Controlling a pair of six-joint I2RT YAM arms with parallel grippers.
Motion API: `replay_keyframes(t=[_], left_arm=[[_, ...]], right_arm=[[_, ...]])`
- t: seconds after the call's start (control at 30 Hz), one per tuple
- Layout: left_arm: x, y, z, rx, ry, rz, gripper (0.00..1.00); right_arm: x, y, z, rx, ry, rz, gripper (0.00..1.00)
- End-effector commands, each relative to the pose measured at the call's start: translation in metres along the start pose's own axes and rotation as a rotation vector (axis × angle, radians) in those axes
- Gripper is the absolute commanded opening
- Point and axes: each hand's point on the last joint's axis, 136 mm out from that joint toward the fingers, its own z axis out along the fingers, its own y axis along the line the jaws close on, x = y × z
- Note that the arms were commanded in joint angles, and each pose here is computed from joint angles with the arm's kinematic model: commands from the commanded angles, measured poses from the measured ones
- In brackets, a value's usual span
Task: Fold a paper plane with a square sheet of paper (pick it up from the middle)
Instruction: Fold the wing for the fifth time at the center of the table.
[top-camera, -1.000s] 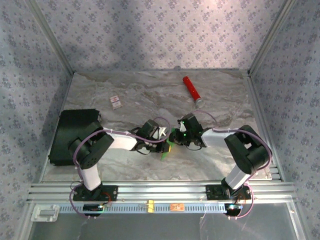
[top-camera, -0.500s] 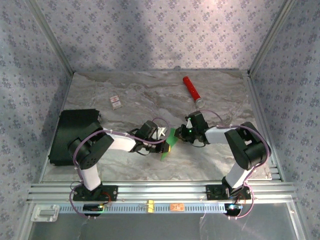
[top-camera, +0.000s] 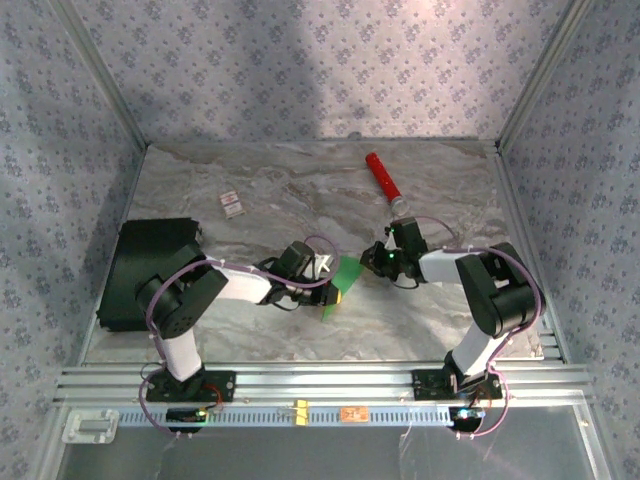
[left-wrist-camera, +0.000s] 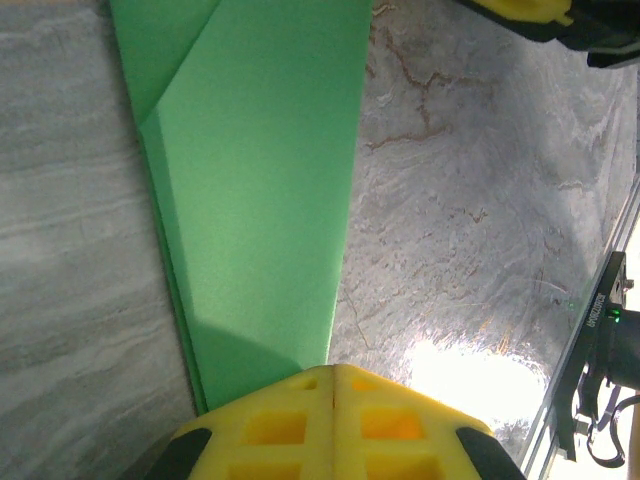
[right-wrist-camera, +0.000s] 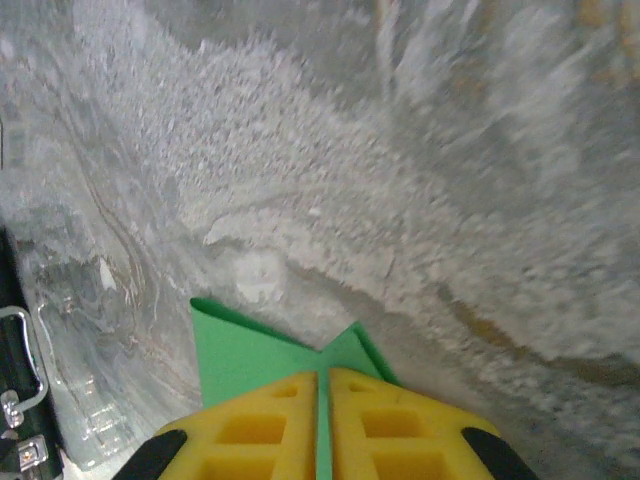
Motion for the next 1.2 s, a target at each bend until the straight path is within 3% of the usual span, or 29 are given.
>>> replay_keyframes(t=[0.0,0.2,0.4,0.7,0.9,1.17], left_arm=[[0.042,0.049,-0.001,-0.156,0.114,-0.117,0.0],[0.043,0.048,0.0,-0.149,0.117,-0.114,0.0],[0.041,0.046,0.001,-0.141,0.116,-0.114,0.0],[0.04,0.045,0.001,-0.137,0.111,-0.113,0.0],[0.037,0.043,0.001,-0.132,0.103,-0.115,0.0],[0.036,0.039,0.0,-0.121,0.1,-0.111,0.0]], right_arm=[[-0.016,-0.029,-0.002,0.102,-0.055,0.043,0.13],[-0.031,-0.023,-0.012,0.083,-0.083,0.042,0.13],[-0.039,0.008,-0.037,0.021,-0.1,-0.016,0.15],[0.014,0.051,-0.016,-0.089,0.04,-0.129,0.13],[0.041,0.037,0.008,-0.059,0.116,-0.139,0.11],[0.04,0.002,0.016,0.031,0.131,-0.108,0.11]])
